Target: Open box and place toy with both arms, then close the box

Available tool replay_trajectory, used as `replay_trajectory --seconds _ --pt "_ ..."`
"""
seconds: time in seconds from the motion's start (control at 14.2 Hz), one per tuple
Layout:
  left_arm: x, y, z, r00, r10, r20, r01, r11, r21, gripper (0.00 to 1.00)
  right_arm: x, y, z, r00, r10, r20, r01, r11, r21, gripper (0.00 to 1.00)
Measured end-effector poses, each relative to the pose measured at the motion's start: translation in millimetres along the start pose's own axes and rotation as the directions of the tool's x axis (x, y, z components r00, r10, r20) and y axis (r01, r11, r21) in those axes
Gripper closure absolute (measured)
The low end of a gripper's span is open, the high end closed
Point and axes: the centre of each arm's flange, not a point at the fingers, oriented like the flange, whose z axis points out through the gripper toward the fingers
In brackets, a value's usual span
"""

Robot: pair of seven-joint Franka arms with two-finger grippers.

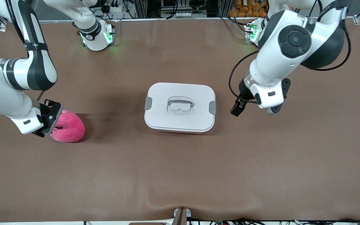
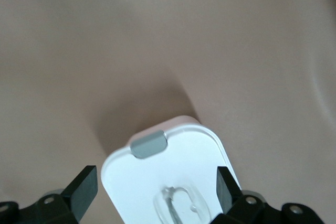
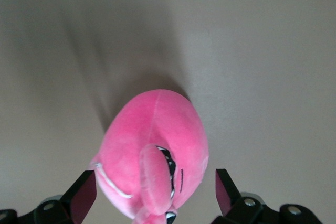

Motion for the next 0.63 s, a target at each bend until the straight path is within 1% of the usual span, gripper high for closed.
replay_trajectory --seconds 0.14,0.28,0.42,0.63 --pt "-15 5 10 0.998 -0.068 0.002 0.068 0.998 -0.012 0.0 -10 -2 22 1.0 -0.016 -0.003 0.016 1.0 -0.012 0.0" --pt "-25 10 19 0.992 -0.125 0.005 0.125 0.992 -0.023 0.0 -19 -4 38 1.0 -0.009 0.0 0.009 1.0 -0.003 0.0" --pt "-33 13 28 0.987 -0.159 0.007 0.159 0.987 -0.026 0.0 -28 -2 47 1.0 -0.001 0.0 0.001 1.0 0.001 0.0" --pt "-54 17 44 0.98 -0.199 0.008 0.199 0.98 -0.021 0.0 -36 1 56 1.0 -0.023 -0.002 0.023 1.0 -0.007 0.0"
